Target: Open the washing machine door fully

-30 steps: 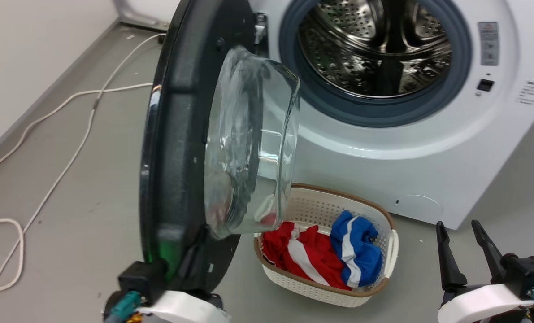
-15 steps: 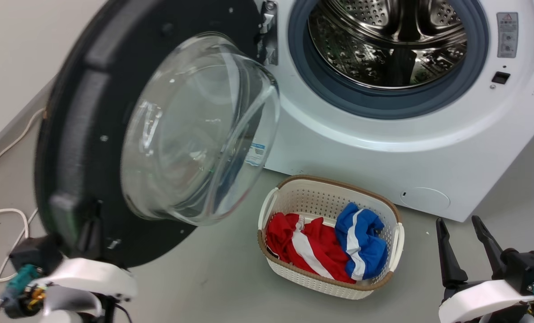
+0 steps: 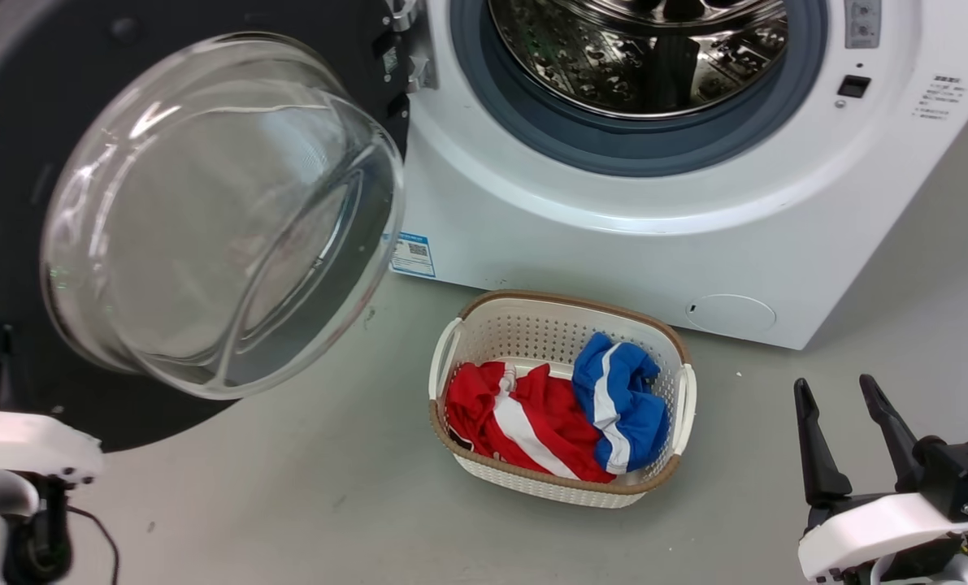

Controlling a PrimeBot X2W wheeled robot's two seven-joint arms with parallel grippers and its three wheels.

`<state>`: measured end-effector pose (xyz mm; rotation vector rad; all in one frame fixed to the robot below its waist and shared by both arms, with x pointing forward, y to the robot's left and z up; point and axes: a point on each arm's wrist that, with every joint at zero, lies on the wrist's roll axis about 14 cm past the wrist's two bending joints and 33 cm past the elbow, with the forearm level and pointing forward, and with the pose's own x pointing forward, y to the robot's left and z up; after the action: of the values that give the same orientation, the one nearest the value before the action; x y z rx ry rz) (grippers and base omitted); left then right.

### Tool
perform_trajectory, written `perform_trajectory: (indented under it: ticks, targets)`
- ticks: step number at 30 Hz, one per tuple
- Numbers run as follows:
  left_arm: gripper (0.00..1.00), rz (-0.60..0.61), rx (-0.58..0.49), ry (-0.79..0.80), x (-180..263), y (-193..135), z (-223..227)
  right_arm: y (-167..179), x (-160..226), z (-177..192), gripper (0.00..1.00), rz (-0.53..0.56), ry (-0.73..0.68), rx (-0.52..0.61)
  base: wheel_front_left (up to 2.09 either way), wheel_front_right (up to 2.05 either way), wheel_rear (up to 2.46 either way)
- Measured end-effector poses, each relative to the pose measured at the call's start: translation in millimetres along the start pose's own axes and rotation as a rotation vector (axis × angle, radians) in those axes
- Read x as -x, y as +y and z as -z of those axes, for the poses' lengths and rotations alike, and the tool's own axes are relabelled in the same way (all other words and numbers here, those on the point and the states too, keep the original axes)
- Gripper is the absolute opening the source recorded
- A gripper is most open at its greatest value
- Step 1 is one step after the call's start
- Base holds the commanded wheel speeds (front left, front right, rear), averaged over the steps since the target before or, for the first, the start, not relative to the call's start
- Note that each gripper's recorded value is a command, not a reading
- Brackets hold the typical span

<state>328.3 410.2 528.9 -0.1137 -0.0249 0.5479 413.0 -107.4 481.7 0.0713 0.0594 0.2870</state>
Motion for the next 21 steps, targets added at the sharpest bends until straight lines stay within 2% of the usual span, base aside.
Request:
perform_trajectory:
  ticks: [10, 21]
  targets:
    - [0.00, -0.052, -0.051, 0.010, -16, 28, -2, -6, 0, -4, 1.00, 0.014, -0.017, 0.004, 0.00, 0.00, 0.00]
    - [0.00, -0.014, -0.041, -0.016, 9, 14, 3, -2, 7, -14, 1.00, 0.006, -0.039, 0.031, 0.00, 0.00, 0.00]
